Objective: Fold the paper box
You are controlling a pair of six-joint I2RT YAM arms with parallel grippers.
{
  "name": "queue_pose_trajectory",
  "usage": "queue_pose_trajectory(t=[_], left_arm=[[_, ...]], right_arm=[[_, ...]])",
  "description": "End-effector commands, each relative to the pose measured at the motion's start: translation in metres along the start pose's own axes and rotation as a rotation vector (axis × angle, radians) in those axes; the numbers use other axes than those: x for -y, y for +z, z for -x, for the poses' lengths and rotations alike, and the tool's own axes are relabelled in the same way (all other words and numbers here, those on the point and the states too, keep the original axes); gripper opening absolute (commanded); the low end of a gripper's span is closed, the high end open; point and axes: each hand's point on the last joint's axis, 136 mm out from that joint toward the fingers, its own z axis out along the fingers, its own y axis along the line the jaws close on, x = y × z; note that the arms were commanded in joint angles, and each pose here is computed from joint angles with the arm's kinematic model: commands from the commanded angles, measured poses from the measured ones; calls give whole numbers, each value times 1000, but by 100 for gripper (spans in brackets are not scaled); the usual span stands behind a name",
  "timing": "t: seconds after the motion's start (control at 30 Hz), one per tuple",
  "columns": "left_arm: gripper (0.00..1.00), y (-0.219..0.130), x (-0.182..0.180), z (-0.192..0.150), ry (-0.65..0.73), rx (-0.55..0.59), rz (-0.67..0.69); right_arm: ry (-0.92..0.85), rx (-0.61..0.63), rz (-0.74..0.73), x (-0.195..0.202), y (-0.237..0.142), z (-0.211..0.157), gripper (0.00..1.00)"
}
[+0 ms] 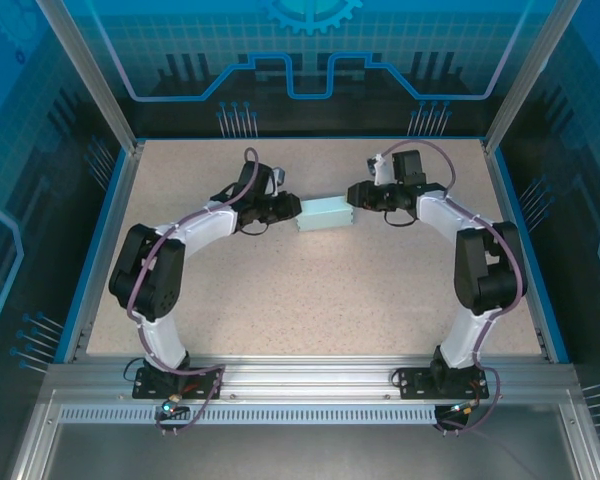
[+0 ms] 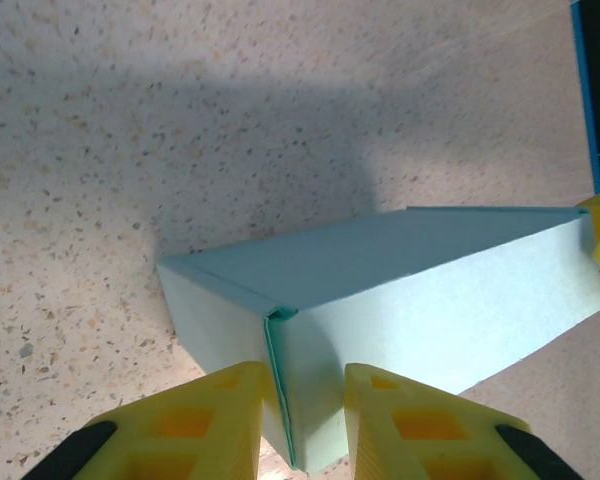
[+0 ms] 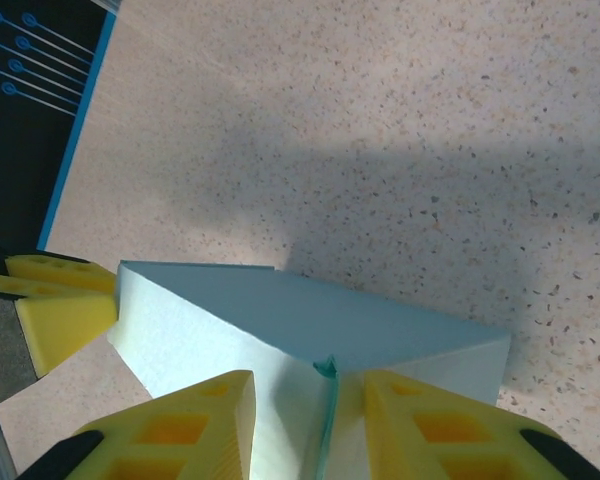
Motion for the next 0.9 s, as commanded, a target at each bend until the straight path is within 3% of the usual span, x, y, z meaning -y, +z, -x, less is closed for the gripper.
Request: queue_pose_trajectory(t=[0.0,0.57,0.87], left_arm=[[28,7,19,-9,63,-24,-80],[30,-6,2,-81,36,-80,-81],[33,6,-25,-103,32,-126,-7]], right_arm=[[-47,-70,71,-21,11,-20,34],[-33,-89,-12,-19,-8,-88,36],[41,-153,-102,5,-1,-117,37]])
